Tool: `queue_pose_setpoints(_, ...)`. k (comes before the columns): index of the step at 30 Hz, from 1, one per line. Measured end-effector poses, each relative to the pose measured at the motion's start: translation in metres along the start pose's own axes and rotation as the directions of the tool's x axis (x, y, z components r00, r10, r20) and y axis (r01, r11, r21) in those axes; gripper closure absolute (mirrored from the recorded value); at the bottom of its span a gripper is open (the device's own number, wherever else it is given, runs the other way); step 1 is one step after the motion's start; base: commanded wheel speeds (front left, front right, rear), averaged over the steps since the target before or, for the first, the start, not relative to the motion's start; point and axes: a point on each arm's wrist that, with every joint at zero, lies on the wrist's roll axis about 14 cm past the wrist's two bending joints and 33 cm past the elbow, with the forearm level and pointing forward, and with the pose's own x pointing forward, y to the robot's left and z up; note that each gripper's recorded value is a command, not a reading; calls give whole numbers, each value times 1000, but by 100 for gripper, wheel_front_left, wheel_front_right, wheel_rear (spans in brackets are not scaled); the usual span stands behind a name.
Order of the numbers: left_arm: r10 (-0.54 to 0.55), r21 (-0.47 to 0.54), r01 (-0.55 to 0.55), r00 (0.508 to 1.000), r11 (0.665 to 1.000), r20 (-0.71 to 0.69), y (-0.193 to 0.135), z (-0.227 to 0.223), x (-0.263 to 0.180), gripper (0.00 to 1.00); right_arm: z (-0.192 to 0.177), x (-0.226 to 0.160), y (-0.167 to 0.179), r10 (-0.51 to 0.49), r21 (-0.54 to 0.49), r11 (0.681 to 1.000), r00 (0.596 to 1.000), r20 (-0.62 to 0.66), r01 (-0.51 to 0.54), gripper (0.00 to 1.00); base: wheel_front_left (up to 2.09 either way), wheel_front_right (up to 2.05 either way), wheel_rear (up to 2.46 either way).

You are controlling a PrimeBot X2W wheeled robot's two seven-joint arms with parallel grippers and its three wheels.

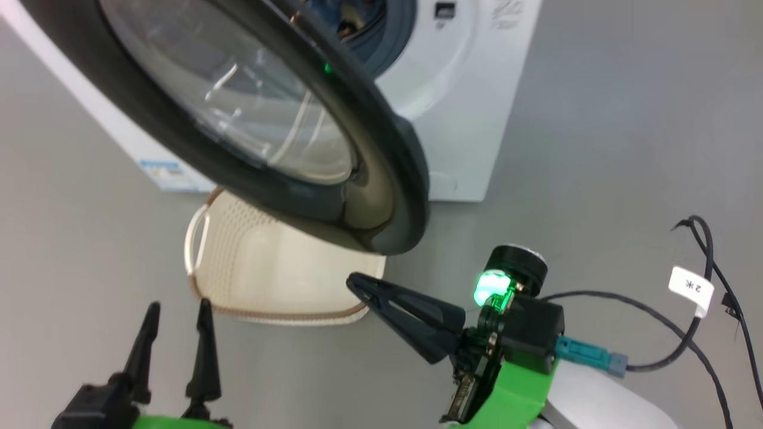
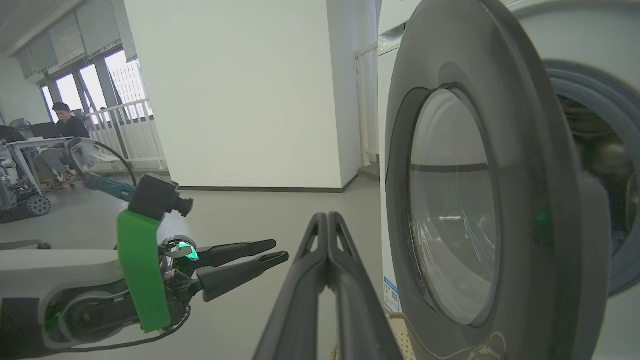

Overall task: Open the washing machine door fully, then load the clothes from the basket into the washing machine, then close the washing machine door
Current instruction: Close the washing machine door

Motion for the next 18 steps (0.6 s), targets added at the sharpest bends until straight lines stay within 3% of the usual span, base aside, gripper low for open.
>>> queue_pose_setpoints(8, 19, -4, -19, 999, 1000, -38, -1, -14, 15, 0, -43, 13, -31, -11, 55, 998, 998, -66, 14, 100, 0, 0, 0)
queue_pose_setpoints(18, 51, 10, -51, 995, 999, -87, 9, -32, 23, 0, -72, 13, -91, -158, 60, 985, 984, -85, 164, 100, 0, 0, 0)
